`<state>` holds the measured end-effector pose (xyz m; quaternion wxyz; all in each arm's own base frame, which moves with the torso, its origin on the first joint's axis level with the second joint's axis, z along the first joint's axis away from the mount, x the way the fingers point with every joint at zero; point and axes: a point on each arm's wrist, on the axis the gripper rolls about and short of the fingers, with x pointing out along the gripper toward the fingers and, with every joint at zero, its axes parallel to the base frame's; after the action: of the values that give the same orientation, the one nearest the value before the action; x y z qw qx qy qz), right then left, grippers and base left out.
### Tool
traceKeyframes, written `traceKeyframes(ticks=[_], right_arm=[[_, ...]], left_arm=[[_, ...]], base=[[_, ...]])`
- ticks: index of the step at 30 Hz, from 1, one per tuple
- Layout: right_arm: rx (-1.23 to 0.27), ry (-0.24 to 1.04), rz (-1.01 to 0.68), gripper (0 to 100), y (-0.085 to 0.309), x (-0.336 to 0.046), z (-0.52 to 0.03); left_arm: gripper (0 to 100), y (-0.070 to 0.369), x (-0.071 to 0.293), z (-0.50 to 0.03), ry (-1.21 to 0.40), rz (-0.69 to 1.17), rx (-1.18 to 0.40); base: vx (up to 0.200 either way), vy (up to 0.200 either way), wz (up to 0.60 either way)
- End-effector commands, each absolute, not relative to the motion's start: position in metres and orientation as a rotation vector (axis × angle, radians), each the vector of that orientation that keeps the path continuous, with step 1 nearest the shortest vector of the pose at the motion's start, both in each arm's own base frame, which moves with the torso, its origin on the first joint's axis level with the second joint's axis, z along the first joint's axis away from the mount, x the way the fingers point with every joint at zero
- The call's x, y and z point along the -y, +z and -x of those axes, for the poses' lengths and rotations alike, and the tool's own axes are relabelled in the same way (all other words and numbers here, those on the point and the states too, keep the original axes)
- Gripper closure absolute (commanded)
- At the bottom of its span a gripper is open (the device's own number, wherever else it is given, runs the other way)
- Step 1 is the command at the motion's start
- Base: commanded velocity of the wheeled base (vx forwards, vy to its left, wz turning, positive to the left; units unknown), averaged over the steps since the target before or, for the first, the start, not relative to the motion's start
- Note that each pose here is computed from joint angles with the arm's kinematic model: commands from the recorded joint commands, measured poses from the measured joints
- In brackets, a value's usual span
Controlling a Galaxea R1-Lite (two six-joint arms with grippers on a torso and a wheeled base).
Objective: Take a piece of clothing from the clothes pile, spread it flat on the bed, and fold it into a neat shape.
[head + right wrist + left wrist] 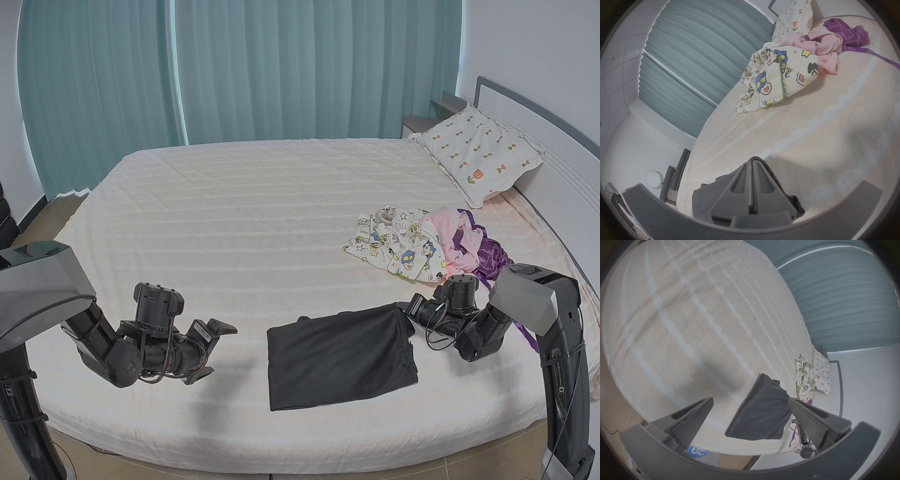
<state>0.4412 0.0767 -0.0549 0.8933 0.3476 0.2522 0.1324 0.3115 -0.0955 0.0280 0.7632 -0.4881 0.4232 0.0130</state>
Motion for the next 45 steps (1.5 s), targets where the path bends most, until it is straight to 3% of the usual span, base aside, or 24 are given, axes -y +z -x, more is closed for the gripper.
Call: traceKeyframes(ticks=[1, 4, 5, 13, 17, 27, 45], right_arm=[[-0.523, 0.277, -0.724, 100, -0.055, -0.077, -0.442], [-0.527, 0.280, -0.724, 100, -0.056, -0.077, -0.441], [-0.528, 0.278, -0.724, 0, -0.057, -0.077, -0.441], [-0.475, 0.260, -0.727, 0, -0.032, -0.063, -0.432], [-0.518, 0.285, -0.726, 0, -0.015, -0.065, -0.406], [-0.722, 0.327, -0.604, 0, -0.033, -0.078, -0.344], [-0.830, 0.407, -0.450, 0, -0.048, -0.085, -0.321]], left_arm=[[0, 0.025, 0.097, -0.310, 0.031, 1.058, -0.929], [0, 0.025, 0.097, -0.310, 0.029, 1.055, -0.930], [0, 0.025, 0.097, -0.310, 0.030, 1.057, -0.930], [0, 0.025, 0.097, -0.310, 0.029, 1.057, -0.931], [0, 0.025, 0.097, -0.310, 0.029, 1.057, -0.931], [0, 0.025, 0.097, -0.310, 0.029, 1.057, -0.931], [0, 0.025, 0.099, -0.310, 0.025, 1.052, -0.934]], base=[[0.000, 0.000, 0.00], [0.000, 0.000, 0.00], [0.000, 0.000, 0.00], [0.000, 0.000, 0.00], [0.000, 0.000, 0.00], [0.000, 0.000, 0.00], [0.000, 0.000, 0.00]])
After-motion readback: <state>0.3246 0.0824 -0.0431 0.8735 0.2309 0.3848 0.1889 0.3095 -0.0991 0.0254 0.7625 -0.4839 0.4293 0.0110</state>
